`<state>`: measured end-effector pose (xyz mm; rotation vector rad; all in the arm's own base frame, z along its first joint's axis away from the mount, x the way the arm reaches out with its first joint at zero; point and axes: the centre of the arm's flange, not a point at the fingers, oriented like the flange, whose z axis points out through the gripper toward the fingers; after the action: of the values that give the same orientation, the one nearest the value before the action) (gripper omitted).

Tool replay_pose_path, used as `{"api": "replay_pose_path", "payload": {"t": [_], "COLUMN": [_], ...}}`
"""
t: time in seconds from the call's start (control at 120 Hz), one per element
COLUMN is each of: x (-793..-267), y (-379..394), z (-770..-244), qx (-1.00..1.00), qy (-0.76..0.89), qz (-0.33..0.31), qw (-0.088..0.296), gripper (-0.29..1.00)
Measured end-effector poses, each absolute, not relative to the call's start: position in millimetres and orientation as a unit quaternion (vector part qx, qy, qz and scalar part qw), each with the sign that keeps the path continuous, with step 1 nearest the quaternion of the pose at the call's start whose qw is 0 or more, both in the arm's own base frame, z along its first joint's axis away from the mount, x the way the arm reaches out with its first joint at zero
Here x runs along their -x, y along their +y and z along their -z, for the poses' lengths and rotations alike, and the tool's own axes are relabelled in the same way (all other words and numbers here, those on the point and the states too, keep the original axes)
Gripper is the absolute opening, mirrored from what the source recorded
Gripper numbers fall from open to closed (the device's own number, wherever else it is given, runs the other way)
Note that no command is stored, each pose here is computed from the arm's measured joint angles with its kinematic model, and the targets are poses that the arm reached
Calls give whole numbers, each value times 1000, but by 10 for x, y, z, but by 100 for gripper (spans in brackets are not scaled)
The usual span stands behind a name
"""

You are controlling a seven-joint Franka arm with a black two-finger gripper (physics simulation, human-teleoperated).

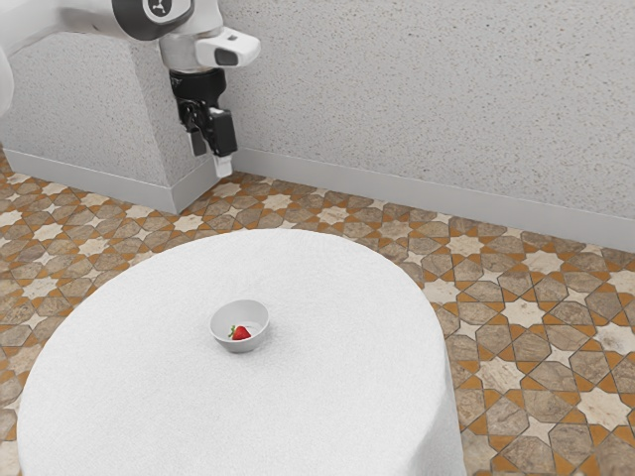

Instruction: Take strawberry from the bowl

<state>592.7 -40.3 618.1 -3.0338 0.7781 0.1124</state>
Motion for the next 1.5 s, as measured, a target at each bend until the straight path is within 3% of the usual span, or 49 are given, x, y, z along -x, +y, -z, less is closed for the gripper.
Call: {"api": "replay_pose_path", "payload": {"t": [0.192,0.342,0.575,0.742,0.8,0.892,1.075,1.358,1.5], "x": [-5928,-5689,-5323,-5641,-5747,-5761,-5551,-5906,-5941], "y": [-381,-1107,-931,-1153,-1192,-1116,-210,94,65], "z": [-6176,-6441,-5095,-3783,-3475,-3441,-3572,-3154,-3030], "qx": [963,902,782,687,660,626,624,641,659], "qy": [269,431,615,715,742,775,780,765,749], "qz": [-36,-14,-89,-90,-77,-55,-34,-27,-31], "qw": [-4,-2,-48,-93,-93,-70,-41,-48,-53], "gripper": [70,70,70,70,70,70,69,69,51]}}
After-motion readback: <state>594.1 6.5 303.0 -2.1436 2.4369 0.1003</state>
